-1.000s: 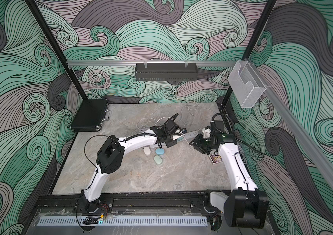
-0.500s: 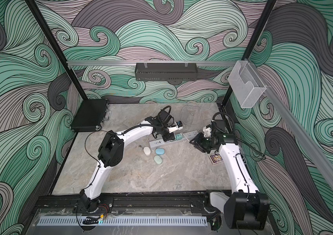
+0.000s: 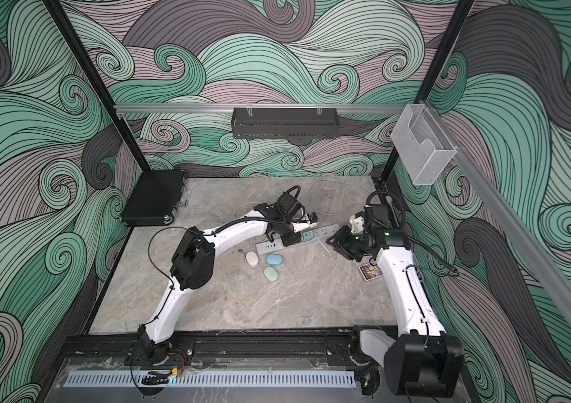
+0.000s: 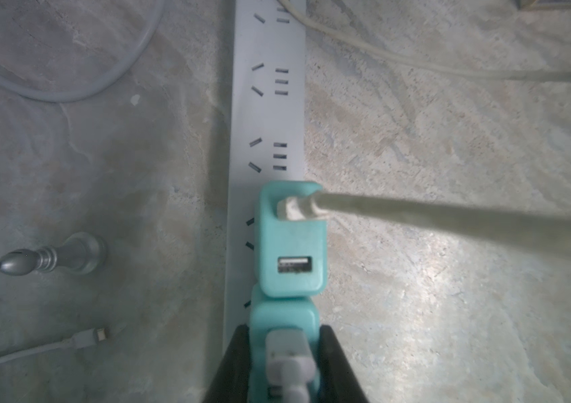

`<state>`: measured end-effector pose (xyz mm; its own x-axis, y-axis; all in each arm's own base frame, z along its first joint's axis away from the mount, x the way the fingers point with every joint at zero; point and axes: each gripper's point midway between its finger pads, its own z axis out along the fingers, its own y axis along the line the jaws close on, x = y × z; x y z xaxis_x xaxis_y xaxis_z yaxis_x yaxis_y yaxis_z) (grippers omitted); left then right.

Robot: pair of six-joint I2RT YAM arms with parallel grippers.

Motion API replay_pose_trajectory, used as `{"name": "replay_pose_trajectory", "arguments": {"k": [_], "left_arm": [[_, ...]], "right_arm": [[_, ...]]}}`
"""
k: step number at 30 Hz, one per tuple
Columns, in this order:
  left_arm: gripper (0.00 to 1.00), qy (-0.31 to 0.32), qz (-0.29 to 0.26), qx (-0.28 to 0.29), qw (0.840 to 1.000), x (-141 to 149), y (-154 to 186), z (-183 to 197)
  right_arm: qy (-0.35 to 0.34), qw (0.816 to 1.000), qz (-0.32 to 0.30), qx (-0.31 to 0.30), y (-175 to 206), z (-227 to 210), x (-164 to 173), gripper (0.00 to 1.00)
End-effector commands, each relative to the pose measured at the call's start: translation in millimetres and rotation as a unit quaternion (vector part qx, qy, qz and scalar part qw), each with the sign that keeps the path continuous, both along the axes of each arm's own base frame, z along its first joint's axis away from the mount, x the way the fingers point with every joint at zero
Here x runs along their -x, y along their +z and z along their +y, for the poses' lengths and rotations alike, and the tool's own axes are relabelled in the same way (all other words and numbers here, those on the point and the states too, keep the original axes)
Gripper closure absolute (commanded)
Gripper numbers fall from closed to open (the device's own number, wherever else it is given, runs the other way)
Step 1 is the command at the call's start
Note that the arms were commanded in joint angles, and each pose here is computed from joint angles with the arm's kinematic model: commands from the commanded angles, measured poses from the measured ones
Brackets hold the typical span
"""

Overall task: Charge the bluetooth headset
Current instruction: Adjust the plug at the socket.

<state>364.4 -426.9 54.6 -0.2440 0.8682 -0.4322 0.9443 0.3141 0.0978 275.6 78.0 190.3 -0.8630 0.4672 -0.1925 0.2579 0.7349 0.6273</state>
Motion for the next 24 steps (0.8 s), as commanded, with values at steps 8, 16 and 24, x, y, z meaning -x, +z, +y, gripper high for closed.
{"name": "replay_pose_trajectory", "arguments": {"k": [8,16,24], "left_arm": [[0.99,0.036,0.166,-0.263,0.95,87.9,-146.5,109.8],[0.84,0.054,0.136,-0.266,0.953,80.7,-143.4,111.9],[0.54,0.095,0.107,-0.133,0.981,42.5,-67.2,74.6]], "right_arm": [[-0.008,1.0,-0.02,0.006,17.0,-3.3,1.5,0.61],[-0.009,1.0,-0.027,0.007,20.8,-3.6,4.7,0.61],[-0.006,0.999,-0.038,0.018,27.6,-5.7,4.8,0.56]]}}
